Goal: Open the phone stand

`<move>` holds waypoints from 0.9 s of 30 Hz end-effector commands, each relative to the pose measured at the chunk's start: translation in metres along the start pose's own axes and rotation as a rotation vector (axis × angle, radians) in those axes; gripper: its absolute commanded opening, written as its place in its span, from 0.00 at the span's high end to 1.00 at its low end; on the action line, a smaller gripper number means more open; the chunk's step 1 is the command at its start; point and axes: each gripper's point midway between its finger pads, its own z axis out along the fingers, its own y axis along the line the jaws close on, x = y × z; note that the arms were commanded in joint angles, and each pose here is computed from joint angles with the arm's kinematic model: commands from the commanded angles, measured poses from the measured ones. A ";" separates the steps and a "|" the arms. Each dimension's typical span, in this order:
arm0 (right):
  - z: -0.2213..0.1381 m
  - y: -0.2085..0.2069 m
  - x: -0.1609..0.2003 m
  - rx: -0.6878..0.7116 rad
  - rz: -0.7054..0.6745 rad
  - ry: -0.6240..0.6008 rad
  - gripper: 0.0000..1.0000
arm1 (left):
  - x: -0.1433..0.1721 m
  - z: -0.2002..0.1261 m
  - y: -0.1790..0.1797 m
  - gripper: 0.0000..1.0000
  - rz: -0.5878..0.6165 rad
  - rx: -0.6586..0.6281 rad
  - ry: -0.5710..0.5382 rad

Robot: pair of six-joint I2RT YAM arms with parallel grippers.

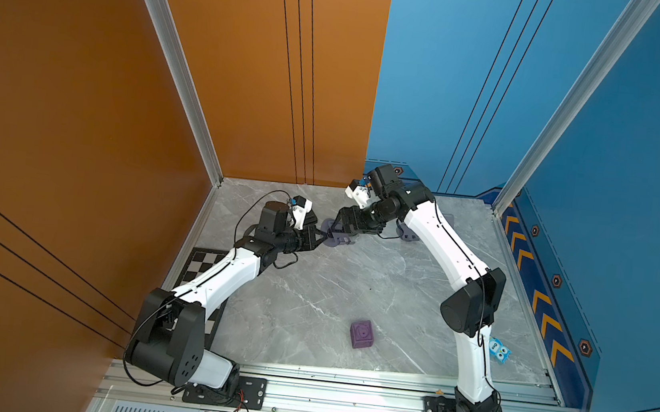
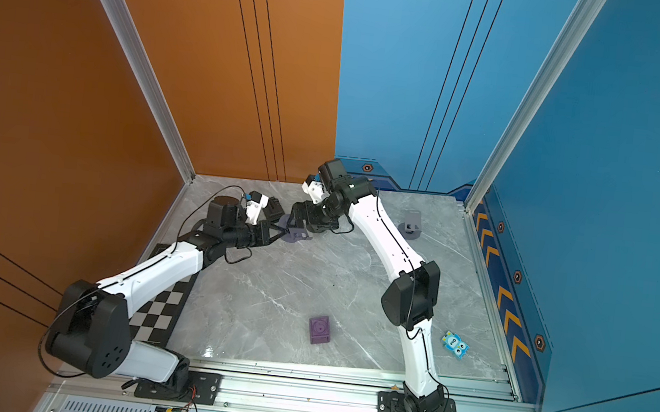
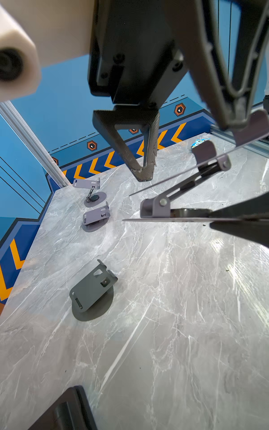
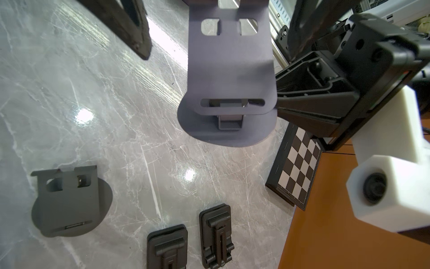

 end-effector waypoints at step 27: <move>0.018 0.009 -0.020 -0.013 -0.028 -0.042 0.56 | -0.001 -0.010 0.006 1.00 -0.040 -0.047 -0.043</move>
